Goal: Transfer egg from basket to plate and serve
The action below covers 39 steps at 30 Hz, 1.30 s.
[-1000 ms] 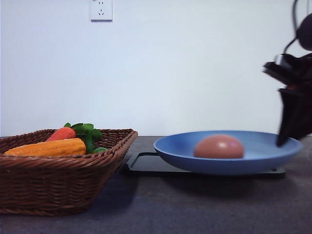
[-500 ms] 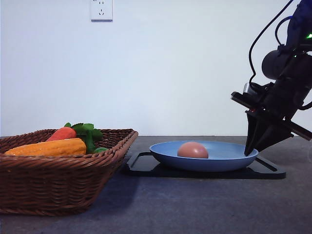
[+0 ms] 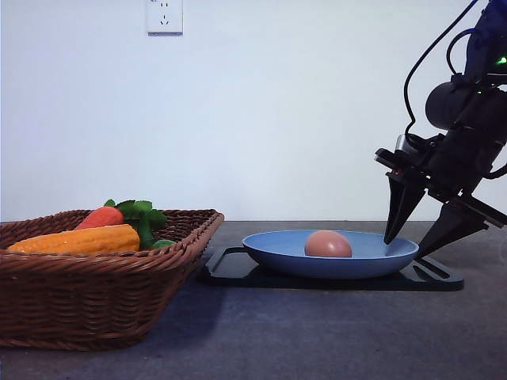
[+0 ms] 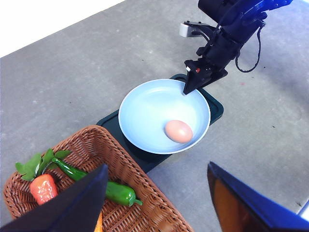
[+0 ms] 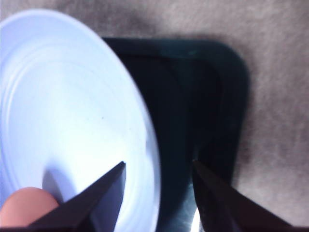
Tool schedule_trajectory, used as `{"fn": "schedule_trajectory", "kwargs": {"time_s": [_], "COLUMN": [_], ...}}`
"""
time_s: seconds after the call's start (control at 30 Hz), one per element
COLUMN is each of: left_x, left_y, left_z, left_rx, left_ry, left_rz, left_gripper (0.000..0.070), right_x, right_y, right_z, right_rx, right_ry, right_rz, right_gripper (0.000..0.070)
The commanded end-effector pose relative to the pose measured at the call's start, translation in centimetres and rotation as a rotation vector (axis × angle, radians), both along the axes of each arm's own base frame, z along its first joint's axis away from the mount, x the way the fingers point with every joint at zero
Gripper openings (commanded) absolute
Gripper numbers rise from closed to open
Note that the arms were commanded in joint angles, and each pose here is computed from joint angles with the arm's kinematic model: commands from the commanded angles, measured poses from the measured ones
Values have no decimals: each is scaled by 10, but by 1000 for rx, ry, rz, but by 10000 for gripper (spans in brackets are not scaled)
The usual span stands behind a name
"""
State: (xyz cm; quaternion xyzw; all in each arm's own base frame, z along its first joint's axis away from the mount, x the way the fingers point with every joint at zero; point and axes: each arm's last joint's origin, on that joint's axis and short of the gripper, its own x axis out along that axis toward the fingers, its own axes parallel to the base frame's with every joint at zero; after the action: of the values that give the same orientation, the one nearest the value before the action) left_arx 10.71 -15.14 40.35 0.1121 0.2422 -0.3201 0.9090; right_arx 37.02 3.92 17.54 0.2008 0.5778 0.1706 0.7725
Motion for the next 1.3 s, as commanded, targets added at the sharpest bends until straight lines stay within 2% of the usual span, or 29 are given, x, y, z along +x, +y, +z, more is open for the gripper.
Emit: {"fn": "schedule_trajectory", "kwargs": {"time_s": [0.0, 0.1, 0.2, 0.23, 0.4, 0.5, 0.6, 0.7, 0.8, 0.93, 1.1, 1.27], "left_x": [1, 6, 17, 21, 53, 75, 91, 99, 101, 88, 64, 37], "left_y": [-3, -6, -10, -11, -14, -6, 9, 24, 39, 49, 60, 72], "left_z": [3, 0, -6, -8, -27, -40, -53, -65, -76, -91, -112, -129], "left_rx": [1, 39, 115, 137, 250, 308, 318, 261, 187, 114, -15, -149], "left_ry": [-13, -20, -33, -31, 22, 78, 127, 171, 173, 124, 37, -48], "left_rz": [-8, -4, -9, -4, 69, 148, 220, 247, 270, 281, 237, 252], "left_gripper": [387, 243, 21, 9, 0, 0, 0, 0, 0, 0, 0, 0], "right_x": [5, 1, -9, -14, -42, -62, -84, -107, -128, -159, -194, -222], "right_y": [-5, -15, -21, -21, -19, -10, 1, 13, 25, 38, 46, 47], "right_z": [13, 30, 51, 58, 96, 115, 130, 140, 140, 129, 107, 77], "right_rx": [-2, -4, -15, -19, -67, -144, -232, -313, -327, -312, -229, -204], "right_ry": [-55, -86, -120, -133, -177, -201, -258, -360, -468, -610, -800, -903], "right_rz": [5, -8, -8, -1, 5, 10, 14, 12, 34, 68, 106, 116], "right_gripper": [286, 228, 49, 17, 0, 0, 0, 0, 0, 0, 0, 0]}}
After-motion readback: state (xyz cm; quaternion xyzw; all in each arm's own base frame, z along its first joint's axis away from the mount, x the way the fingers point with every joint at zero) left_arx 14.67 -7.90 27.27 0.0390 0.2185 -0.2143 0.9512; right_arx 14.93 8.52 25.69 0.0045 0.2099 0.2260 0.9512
